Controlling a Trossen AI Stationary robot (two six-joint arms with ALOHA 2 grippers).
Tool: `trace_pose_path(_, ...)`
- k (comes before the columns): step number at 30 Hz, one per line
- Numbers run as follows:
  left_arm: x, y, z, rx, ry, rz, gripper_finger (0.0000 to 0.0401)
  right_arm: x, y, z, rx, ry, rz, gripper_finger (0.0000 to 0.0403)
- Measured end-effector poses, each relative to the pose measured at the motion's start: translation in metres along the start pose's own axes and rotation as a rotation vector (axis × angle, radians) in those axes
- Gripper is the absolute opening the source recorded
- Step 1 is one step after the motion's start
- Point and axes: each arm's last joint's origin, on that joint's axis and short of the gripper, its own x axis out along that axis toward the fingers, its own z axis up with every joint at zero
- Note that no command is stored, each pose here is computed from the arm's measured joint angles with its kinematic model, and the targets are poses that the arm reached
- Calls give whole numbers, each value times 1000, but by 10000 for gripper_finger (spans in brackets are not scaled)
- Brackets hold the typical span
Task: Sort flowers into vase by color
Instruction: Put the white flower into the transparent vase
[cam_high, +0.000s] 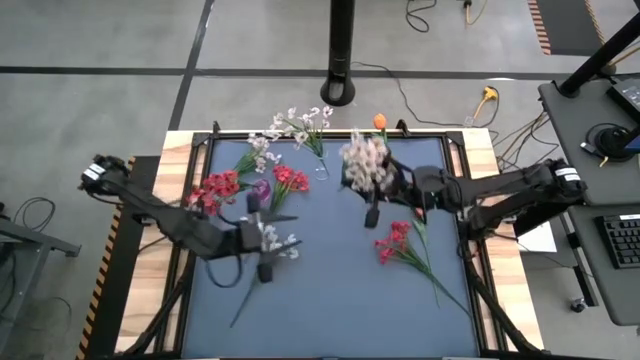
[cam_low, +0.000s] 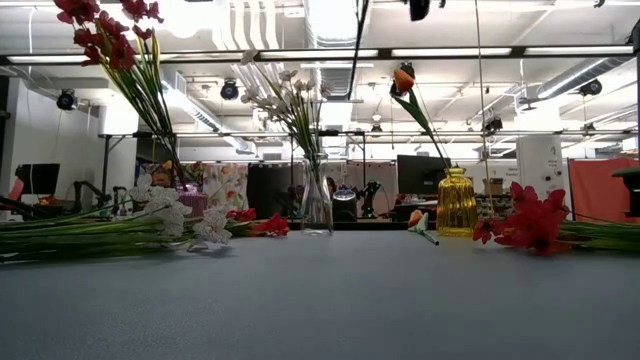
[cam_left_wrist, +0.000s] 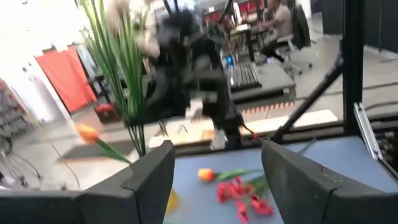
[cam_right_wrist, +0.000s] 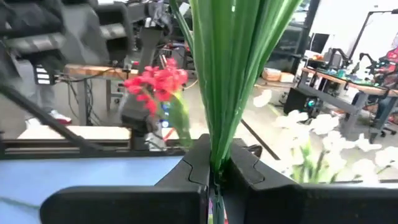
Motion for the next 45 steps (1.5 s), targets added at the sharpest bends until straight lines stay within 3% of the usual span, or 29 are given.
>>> trace_pose_path(7,-39,45,24,70,-59,81,223,27,-45,-3,17,8,-41,13)
trace_pose_path(14,-60,68,33,92,-103,105,223,54,-78,-12,43,25,-51,13)
trace_pose_path(19,-66,74,35,75,-116,120,223,71,-87,-16,42,44,-60,13)
trace_pose_path(26,-70,81,33,70,-68,222,223,78,-93,-16,1,48,-74,13)
trace_pose_path(35,-69,79,31,89,-54,224,223,77,-111,-28,9,57,-128,13)
trace_pose_path(45,-68,78,31,82,-49,226,223,90,-111,-50,26,66,-129,13)
